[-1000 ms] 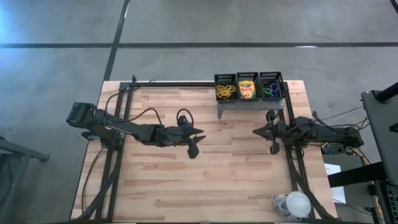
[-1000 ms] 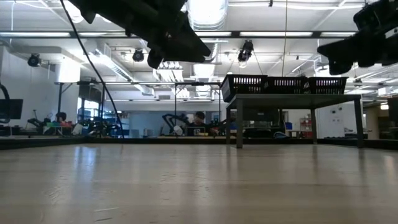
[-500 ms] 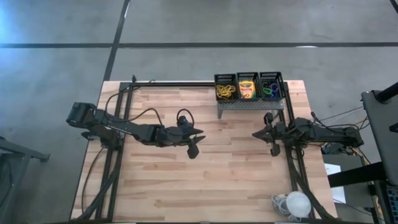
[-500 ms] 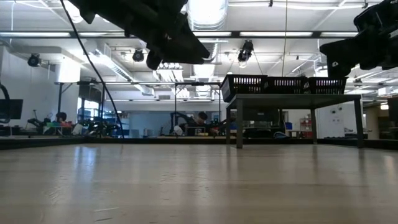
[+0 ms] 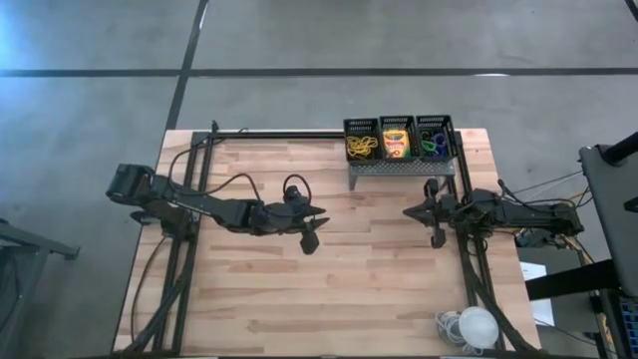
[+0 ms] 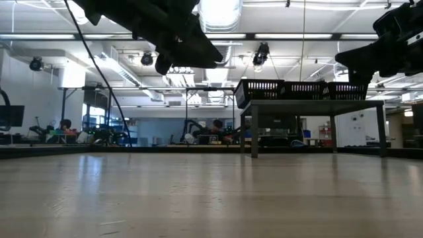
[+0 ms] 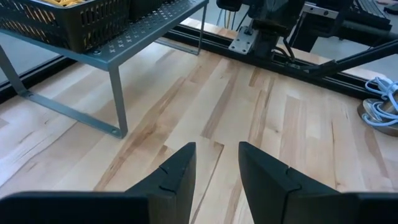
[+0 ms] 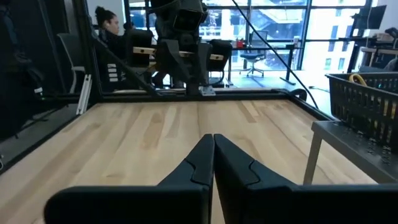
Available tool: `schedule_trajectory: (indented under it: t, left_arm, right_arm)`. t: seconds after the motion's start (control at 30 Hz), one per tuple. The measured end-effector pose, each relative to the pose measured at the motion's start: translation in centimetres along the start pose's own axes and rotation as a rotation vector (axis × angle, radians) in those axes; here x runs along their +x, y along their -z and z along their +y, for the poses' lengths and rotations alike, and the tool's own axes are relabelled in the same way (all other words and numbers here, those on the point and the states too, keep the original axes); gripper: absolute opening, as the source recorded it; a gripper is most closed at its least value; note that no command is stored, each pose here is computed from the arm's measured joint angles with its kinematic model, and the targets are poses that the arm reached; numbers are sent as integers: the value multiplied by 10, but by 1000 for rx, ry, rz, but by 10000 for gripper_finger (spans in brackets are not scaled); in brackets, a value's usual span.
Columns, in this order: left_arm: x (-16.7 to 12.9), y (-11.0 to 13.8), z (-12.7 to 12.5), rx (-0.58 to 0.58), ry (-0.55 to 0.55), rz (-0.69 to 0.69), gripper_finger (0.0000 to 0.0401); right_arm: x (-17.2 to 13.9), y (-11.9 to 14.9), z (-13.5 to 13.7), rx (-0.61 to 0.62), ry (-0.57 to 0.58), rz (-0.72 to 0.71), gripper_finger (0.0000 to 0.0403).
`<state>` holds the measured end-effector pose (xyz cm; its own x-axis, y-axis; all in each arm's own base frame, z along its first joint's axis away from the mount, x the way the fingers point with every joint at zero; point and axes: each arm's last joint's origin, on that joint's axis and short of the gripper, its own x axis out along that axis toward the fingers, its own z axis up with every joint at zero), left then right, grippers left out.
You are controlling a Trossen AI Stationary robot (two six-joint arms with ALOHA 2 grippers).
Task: Pick & Place Office Desk Supplies
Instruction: Return to Home Position
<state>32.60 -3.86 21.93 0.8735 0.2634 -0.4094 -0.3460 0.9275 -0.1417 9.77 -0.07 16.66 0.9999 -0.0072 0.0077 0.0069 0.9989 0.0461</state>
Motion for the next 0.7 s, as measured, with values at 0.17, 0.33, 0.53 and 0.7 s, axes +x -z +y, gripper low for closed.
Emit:
schedule_trajectory:
  t: [0.17,0.33,0.53,0.7]
  left_arm:
    - [0,0,0,1,0,1,126]
    - [0,0,0,2,0,1,126]
    - [0,0,0,7,-1,3,126]
    - [-11,4,9,-89,37,14,126]
  right_arm:
    - [0,0,0,-1,0,6,8]
    - [0,0,0,1,0,6,8]
    - [0,0,0,2,1,6,8]
    - [0,0,0,2,1,5,8]
